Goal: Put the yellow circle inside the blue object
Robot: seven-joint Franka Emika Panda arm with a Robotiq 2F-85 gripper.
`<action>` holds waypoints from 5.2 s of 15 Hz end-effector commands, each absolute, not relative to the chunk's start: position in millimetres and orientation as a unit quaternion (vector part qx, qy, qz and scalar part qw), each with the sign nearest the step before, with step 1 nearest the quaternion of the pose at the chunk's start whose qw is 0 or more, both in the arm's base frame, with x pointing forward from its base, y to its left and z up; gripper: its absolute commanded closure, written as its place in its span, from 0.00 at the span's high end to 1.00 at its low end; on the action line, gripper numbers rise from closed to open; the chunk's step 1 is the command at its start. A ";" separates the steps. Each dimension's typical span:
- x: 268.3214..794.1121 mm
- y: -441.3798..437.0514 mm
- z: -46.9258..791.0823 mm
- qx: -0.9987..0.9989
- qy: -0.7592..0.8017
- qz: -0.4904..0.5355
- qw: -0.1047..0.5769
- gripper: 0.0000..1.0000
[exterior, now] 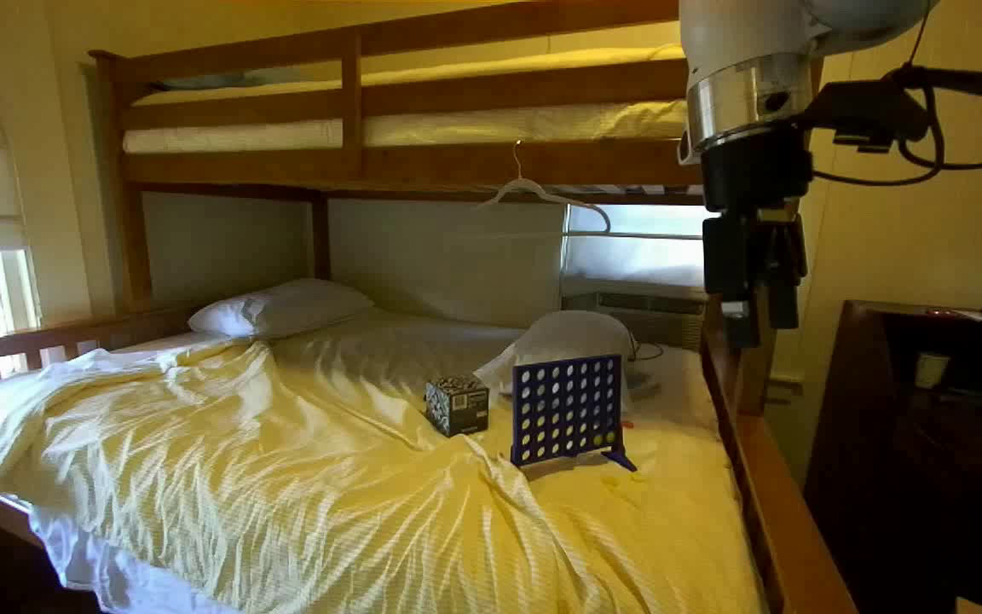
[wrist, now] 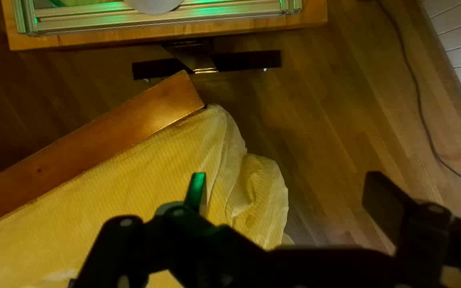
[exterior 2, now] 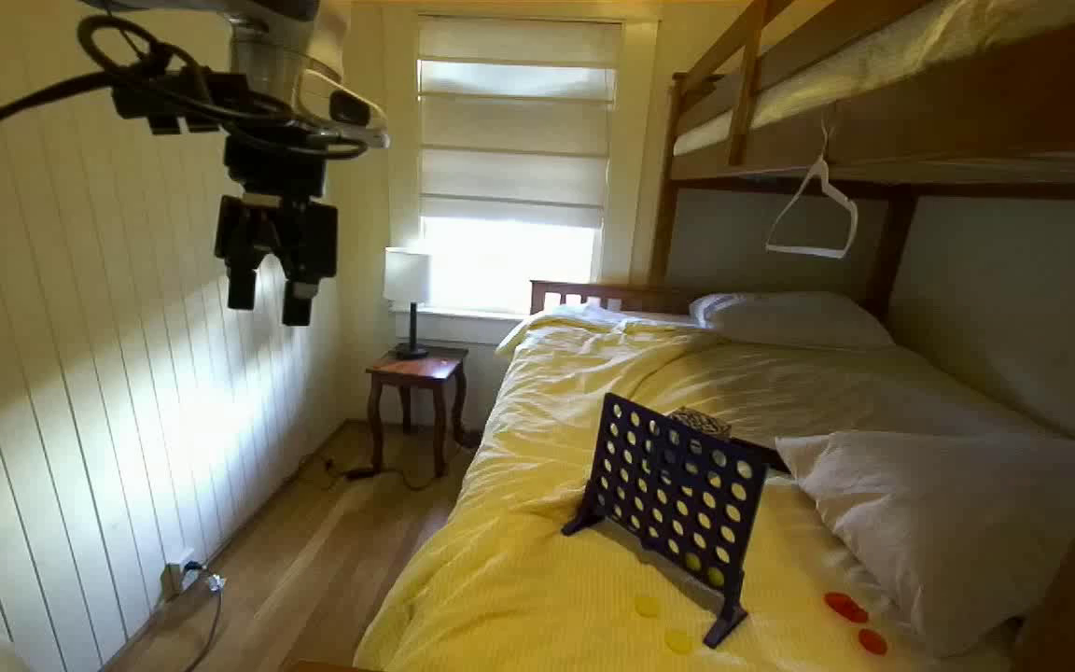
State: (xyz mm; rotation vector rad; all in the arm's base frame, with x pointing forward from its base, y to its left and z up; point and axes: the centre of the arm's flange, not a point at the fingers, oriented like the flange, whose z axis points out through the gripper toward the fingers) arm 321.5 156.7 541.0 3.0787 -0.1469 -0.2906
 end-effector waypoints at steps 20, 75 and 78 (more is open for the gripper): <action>374.2 0.1 431.4 0.983 -0.170 -0.041 -0.060 1.00; 576.2 -79.1 174.8 0.916 -0.308 -0.006 0.255 1.00; 588.3 -75.4 163.3 0.915 -0.302 0.006 0.267 1.00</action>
